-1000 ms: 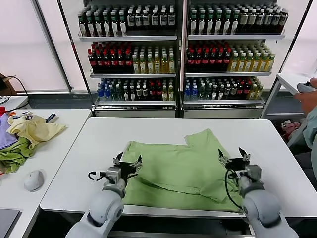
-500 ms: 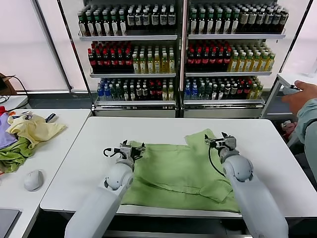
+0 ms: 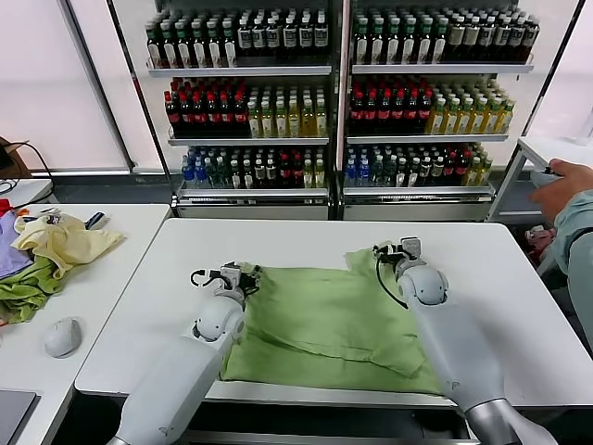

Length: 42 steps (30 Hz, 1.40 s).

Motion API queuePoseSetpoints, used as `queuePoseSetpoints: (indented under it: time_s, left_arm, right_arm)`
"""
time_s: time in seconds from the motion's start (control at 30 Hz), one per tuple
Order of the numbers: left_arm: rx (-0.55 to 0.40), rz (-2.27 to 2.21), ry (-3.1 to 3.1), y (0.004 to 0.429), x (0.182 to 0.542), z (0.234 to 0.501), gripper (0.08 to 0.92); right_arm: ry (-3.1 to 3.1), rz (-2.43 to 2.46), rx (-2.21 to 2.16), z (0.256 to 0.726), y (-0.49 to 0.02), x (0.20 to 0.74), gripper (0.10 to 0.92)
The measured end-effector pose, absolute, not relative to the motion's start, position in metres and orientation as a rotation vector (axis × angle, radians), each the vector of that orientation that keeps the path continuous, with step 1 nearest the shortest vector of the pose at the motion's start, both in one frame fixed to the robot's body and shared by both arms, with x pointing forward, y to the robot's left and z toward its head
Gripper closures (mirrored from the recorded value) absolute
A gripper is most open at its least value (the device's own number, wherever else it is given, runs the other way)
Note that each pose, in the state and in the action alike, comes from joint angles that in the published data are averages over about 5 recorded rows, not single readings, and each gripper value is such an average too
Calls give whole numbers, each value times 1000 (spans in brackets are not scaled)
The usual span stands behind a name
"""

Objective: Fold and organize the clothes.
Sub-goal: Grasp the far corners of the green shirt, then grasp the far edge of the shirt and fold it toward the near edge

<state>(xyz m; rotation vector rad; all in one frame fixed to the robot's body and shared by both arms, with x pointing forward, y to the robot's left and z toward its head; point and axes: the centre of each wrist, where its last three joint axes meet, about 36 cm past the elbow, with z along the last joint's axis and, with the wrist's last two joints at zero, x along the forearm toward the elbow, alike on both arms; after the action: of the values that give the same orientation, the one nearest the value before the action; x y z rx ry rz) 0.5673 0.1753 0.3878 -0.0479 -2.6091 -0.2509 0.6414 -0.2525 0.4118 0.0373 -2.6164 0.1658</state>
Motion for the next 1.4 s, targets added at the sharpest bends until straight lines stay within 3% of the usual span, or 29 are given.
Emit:
queuePoseSetpoints:
  time_s: [0.53,0.67,1.4]
  left_arm:
    - [-74,-211,-2590,184,557,387,858]
    - [-83,-186,-2606,187,552,389,907]
    - [-141,17,-2795,218,484,438,908]
  right_arm:
    - [-2605,143,76,405,-249,641,808]
    - [-2641,143,94,411,-248,634,882]
    - [-2900,60,199,472,-267,525,897]
